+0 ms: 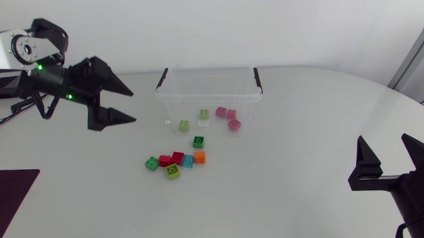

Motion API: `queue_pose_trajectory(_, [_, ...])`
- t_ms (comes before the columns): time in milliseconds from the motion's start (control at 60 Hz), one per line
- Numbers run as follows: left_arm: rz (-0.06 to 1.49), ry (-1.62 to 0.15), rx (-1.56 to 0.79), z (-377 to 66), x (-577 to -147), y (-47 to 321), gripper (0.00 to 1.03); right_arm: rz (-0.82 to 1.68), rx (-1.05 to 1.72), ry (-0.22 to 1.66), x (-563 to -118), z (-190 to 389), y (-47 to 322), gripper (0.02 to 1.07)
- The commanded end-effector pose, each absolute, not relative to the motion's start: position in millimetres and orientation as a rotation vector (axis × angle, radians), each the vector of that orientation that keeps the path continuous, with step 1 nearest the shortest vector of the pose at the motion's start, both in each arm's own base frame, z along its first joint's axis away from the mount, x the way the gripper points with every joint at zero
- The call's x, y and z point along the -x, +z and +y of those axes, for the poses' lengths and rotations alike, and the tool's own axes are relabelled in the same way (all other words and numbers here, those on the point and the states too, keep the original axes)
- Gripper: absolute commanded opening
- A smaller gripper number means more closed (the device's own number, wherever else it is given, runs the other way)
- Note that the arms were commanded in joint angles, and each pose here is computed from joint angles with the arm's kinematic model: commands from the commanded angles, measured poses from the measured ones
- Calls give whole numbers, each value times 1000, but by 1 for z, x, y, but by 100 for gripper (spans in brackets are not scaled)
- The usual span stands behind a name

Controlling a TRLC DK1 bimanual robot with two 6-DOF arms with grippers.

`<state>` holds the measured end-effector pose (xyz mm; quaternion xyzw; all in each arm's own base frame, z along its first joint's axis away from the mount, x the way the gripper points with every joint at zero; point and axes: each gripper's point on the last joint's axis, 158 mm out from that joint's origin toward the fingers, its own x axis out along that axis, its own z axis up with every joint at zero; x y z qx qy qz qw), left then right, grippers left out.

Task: Pick up the duplo bricks and place them in the container

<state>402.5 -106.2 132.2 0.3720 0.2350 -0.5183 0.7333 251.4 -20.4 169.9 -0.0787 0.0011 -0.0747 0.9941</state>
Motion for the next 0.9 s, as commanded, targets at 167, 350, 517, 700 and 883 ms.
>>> queue_pose_trajectory(167, [633, -1360, -1025, -101, -358, 41, 97, 21, 142, -144, -252, -19, 160, 102])
queue_pose_trajectory(350, [680, -1425, -1153, -110, -345, -1, 96, 21, 142, -144, -252, -19, 160, 102])
queue_pose_trajectory(517, [712, -1452, -1232, -119, -347, -17, 96, 21, 142, -144, -252, -19, 160, 102])
queue_pose_trajectory(700, [738, -1485, -1300, -122, -354, -32, 94, 22, 142, -144, -252, -19, 159, 102])
queue_pose_trajectory(883, [742, -1494, -1342, -128, -367, -33, 90, 21, 142, -144, -252, -19, 160, 102])
